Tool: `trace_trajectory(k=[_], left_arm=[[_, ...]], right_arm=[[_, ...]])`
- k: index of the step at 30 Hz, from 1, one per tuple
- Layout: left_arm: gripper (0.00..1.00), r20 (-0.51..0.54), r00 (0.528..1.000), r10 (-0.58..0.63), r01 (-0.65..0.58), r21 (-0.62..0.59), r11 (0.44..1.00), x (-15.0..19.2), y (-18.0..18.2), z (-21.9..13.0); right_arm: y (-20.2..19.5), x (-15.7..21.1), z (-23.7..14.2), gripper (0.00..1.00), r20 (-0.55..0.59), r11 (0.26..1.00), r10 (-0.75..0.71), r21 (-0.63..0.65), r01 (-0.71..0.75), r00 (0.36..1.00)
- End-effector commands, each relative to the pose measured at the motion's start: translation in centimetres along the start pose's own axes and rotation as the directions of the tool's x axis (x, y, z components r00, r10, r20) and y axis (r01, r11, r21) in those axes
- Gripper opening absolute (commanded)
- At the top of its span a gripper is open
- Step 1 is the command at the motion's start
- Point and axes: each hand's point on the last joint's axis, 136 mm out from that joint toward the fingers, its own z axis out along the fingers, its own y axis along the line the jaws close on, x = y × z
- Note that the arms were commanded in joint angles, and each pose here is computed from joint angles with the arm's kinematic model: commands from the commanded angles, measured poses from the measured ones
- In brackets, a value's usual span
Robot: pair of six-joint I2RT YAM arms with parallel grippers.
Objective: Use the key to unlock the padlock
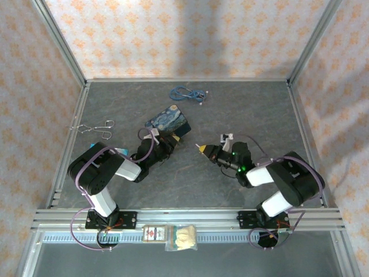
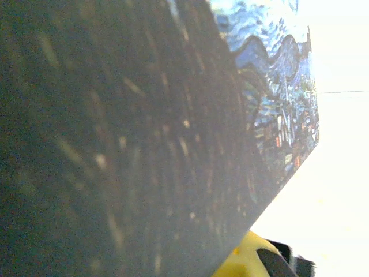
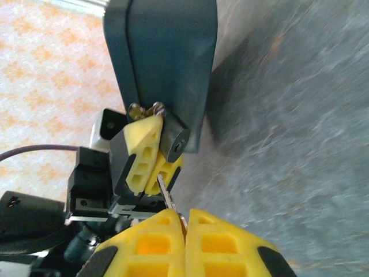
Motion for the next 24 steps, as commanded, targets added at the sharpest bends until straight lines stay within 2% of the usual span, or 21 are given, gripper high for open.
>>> trace_trajectory(k=[1, 10, 24], left_arm=[[0.00, -0.062, 0.995, -0.074, 0.085, 0.194, 0.977, 0.6, -4.6, -0.6], [0.00, -0.067, 0.993, -0.095, 0.108, 0.231, 0.967, 0.6, -5.2, -1.1], [0.00, -0.074, 0.994, -0.083, 0.099, 0.232, 0.968, 0.7, -5.6, -1.0]], right_arm=[[3.7, 0.2, 0.7, 0.00, 0.002, 0.988, 0.019, -0.156, -0.018, 1.000], [4.7, 1.2, 2.5, 0.00, -0.035, 0.968, 0.063, -0.243, -0.070, 0.997], [4.2, 0.6, 3.6, 0.00, -0.012, 0.974, 0.038, -0.221, -0.039, 0.999]])
